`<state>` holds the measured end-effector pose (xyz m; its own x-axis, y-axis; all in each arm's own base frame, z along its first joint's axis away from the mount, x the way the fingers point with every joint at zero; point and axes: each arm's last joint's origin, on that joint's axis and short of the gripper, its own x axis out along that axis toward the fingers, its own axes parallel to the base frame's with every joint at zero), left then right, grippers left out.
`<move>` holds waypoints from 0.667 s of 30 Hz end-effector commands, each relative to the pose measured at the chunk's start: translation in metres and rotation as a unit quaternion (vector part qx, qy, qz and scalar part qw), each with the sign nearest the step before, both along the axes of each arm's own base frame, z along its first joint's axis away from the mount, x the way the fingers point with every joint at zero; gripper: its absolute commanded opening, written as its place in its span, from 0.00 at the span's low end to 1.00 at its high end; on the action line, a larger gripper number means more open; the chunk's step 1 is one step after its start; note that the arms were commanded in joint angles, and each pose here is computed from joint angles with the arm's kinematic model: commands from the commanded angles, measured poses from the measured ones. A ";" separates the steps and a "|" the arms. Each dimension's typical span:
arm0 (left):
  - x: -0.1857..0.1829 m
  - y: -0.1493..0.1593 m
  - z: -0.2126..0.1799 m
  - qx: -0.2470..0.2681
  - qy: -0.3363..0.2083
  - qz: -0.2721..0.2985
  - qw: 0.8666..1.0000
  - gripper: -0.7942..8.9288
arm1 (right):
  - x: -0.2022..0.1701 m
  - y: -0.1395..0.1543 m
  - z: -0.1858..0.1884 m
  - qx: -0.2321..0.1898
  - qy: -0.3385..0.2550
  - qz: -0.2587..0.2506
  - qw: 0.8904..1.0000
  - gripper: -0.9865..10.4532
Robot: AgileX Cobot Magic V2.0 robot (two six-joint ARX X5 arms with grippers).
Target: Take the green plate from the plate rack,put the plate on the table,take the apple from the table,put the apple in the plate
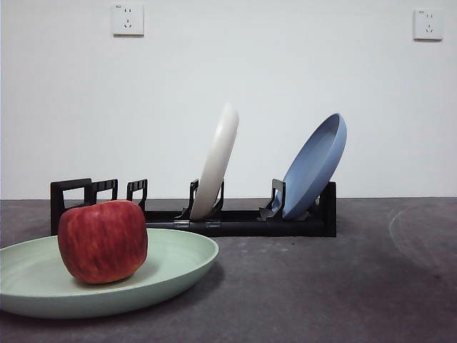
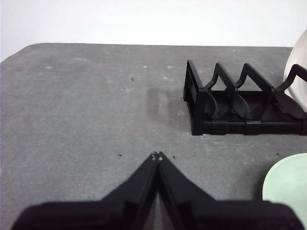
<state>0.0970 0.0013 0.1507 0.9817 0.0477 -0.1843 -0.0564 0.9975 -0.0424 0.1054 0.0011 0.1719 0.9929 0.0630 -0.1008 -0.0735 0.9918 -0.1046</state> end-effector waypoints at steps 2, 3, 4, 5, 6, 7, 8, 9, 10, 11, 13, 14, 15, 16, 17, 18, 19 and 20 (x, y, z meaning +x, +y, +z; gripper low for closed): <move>0.000 0.000 -0.002 0.004 0.001 -0.001 1.000 0.08 | -0.002 -0.001 -0.016 0.016 0.016 -0.014 1.000 0.09; 0.000 0.000 -0.002 0.004 0.001 -0.001 1.000 0.08 | -0.004 -0.001 -0.017 0.017 0.023 -0.015 0.999 0.09; 0.000 0.000 -0.002 0.004 0.000 -0.001 1.000 0.08 | -0.005 -0.001 -0.018 0.017 0.028 -0.015 0.999 0.09; 0.000 0.000 -0.002 0.004 0.001 -0.001 1.000 0.08 | -0.006 -0.001 -0.019 0.018 0.031 -0.015 0.999 0.09; 0.000 0.000 -0.002 0.004 0.001 -0.001 1.000 0.08 | -0.007 -0.001 -0.021 0.018 0.036 -0.015 0.999 0.09; 0.000 0.000 -0.002 0.004 0.001 -0.001 1.000 0.08 | -0.009 -0.001 -0.022 0.018 0.040 -0.015 0.999 0.09; 0.000 0.000 -0.002 0.004 0.001 -0.001 1.000 0.08 | -0.010 -0.001 -0.022 0.018 0.038 -0.017 0.999 0.09; 0.000 0.000 -0.002 0.004 0.001 -0.001 1.000 0.08 | -0.010 -0.001 -0.022 0.017 0.038 -0.018 0.999 0.09; 0.000 0.000 -0.002 0.004 0.001 -0.001 1.000 0.08 | -0.010 -0.001 -0.022 0.015 0.040 -0.020 0.999 0.09; 0.000 0.000 -0.002 0.004 0.000 -0.001 1.000 0.08 | -0.010 -0.002 -0.022 0.015 0.040 -0.022 0.999 0.09; 0.000 0.000 -0.002 0.004 0.001 -0.001 1.000 0.08 | -0.010 -0.003 -0.022 0.013 0.040 -0.026 0.999 0.09; 0.000 0.000 -0.002 0.004 0.001 -0.001 1.000 0.08 | -0.010 -0.003 -0.022 0.012 0.040 -0.027 0.999 0.09; 0.001 0.000 -0.002 0.004 0.001 -0.001 1.000 0.08 | -0.010 -0.003 -0.022 0.011 0.040 -0.029 0.999 0.09; 0.001 0.000 -0.002 0.004 0.002 -0.001 1.000 0.08 | -0.010 -0.003 -0.022 0.012 0.040 -0.031 0.999 0.09; 0.001 0.000 -0.002 0.004 0.002 -0.001 1.000 0.08 | -0.010 -0.003 -0.022 0.017 0.040 -0.033 0.999 0.09; 0.001 0.000 -0.002 0.004 0.002 -0.001 1.000 0.08 | -0.010 -0.003 -0.022 0.032 0.039 -0.034 0.998 0.09; 0.001 0.000 -0.002 0.004 0.002 -0.001 1.000 0.08 | -0.010 -0.003 -0.022 0.042 0.039 -0.036 0.998 0.09; 0.001 0.000 -0.002 0.004 0.002 -0.001 1.000 0.08 | -0.010 -0.003 -0.022 0.043 0.039 -0.035 0.998 0.09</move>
